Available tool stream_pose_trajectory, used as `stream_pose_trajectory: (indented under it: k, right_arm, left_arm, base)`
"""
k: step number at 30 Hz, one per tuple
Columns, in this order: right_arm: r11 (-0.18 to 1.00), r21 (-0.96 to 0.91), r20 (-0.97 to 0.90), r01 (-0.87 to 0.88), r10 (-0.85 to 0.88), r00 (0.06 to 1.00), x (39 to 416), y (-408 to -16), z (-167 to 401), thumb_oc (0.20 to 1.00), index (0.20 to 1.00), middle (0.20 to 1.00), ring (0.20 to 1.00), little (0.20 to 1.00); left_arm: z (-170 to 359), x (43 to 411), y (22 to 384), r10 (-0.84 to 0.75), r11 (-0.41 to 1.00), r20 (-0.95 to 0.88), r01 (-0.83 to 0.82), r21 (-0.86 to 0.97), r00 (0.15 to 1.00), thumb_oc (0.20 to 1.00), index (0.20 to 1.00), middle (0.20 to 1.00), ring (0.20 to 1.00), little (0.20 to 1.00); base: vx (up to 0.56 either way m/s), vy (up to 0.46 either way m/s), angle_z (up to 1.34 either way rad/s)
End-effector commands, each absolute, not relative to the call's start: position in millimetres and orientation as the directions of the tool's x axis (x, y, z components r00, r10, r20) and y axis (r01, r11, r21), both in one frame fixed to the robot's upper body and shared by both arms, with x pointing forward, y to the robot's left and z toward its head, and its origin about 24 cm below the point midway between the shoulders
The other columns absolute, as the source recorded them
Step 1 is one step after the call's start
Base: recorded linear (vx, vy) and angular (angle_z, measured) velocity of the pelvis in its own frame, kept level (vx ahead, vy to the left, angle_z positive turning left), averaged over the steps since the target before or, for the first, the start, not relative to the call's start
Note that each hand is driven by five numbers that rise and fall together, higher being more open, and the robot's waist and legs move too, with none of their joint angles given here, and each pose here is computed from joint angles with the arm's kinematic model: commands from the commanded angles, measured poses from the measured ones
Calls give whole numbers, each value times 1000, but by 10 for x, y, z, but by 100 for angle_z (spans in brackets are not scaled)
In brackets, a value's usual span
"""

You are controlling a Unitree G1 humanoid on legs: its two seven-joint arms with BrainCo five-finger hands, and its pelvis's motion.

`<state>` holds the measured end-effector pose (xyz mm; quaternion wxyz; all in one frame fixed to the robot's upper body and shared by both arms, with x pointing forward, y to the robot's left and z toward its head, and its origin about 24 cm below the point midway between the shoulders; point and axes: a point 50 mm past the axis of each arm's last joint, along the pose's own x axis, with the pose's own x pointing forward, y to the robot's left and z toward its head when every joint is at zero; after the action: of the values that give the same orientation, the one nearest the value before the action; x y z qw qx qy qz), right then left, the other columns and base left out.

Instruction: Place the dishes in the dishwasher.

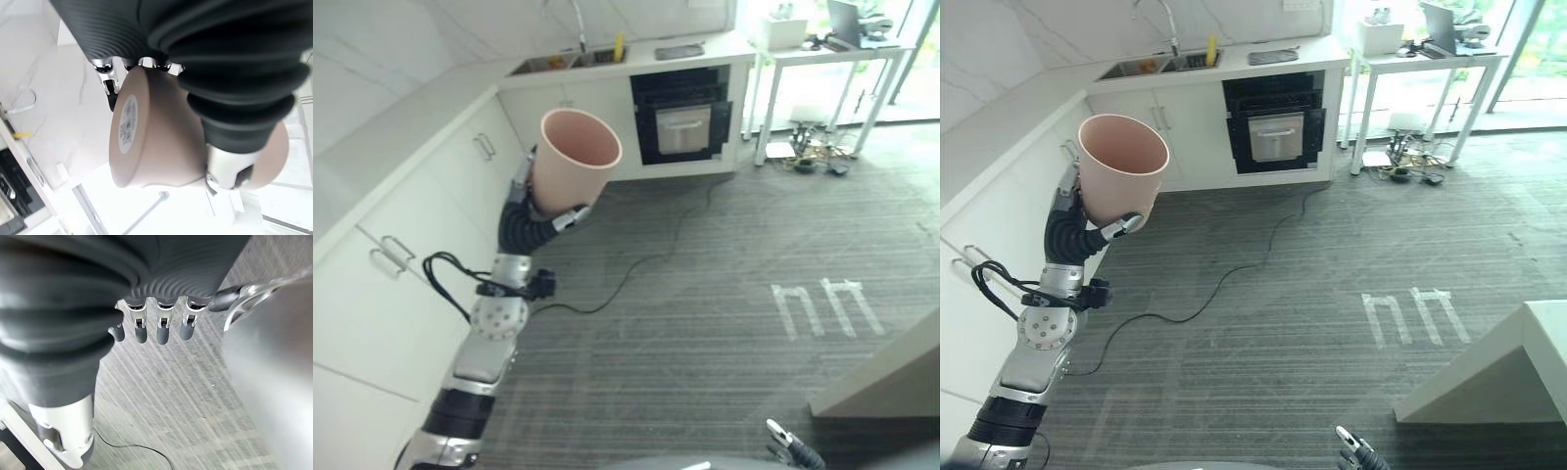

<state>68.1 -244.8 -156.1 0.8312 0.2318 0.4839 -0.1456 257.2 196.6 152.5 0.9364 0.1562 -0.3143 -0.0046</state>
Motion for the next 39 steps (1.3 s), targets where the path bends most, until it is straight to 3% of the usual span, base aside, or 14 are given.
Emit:
stream_pose_trajectory:
  k: [1, 6, 12, 21, 25, 29, 39]
  right_arm:
    - [847, 321, -830, 424, 36, 556, 903, -2366, -1532, 1000, 1000, 1000, 1000, 1000]
    - [836, 358, -823, 416, 72, 564, 1006, -2283, -1522, 1000, 1000, 1000, 1000, 1000]
    - [841, 332, -826, 428, 39, 562, 988, -2463, -1489, 1000, 1000, 1000, 1000, 1000]
    - [867, 281, -857, 410, 35, 514, 849, -2588, -1489, 1000, 1000, 1000, 1000, 1000]
    - [835, 276, -874, 476, 12, 485, 705, -2487, -1549, 1000, 1000, 1000, 1000, 1000]
    - [787, 313, -859, 531, -5, 512, 626, -2346, -1571, 1000, 1000, 1000, 1000, 1000]
    - [803, 384, -778, 456, 15, 629, 1002, -2376, -1463, 1000, 1000, 1000, 1000, 1000]
  left_arm:
    - [1845, 2638, 2001, -84, 955, 710, -148, 258, 699, 200, 200, 200, 200, 200]
    - [1815, 2678, 2005, -54, 959, 677, -152, 241, 734, 200, 200, 200, 200, 200]
    - [1834, 2657, 2041, -47, 966, 683, -142, 218, 729, 200, 200, 200, 200, 200]
    - [1711, 2618, 2074, -44, 960, 672, -156, 234, 739, 200, 200, 200, 200, 200]
    - [1778, 2646, 1992, -126, 948, 672, -111, 298, 730, 200, 200, 200, 200, 200]
    - [1829, 2727, 1907, -207, 928, 647, -62, 367, 734, 200, 200, 200, 200, 200]
    - [1852, 2774, 1858, -254, 909, 626, -40, 416, 737, 200, 200, 200, 200, 200]
  base:
    - [58, -97, 2]
    - [44, -158, 3]
    - [133, -139, 17]
    - [411, 359, -28]
    - [352, 396, -48]
    - [233, 356, 49]
    - [235, -39, 20]
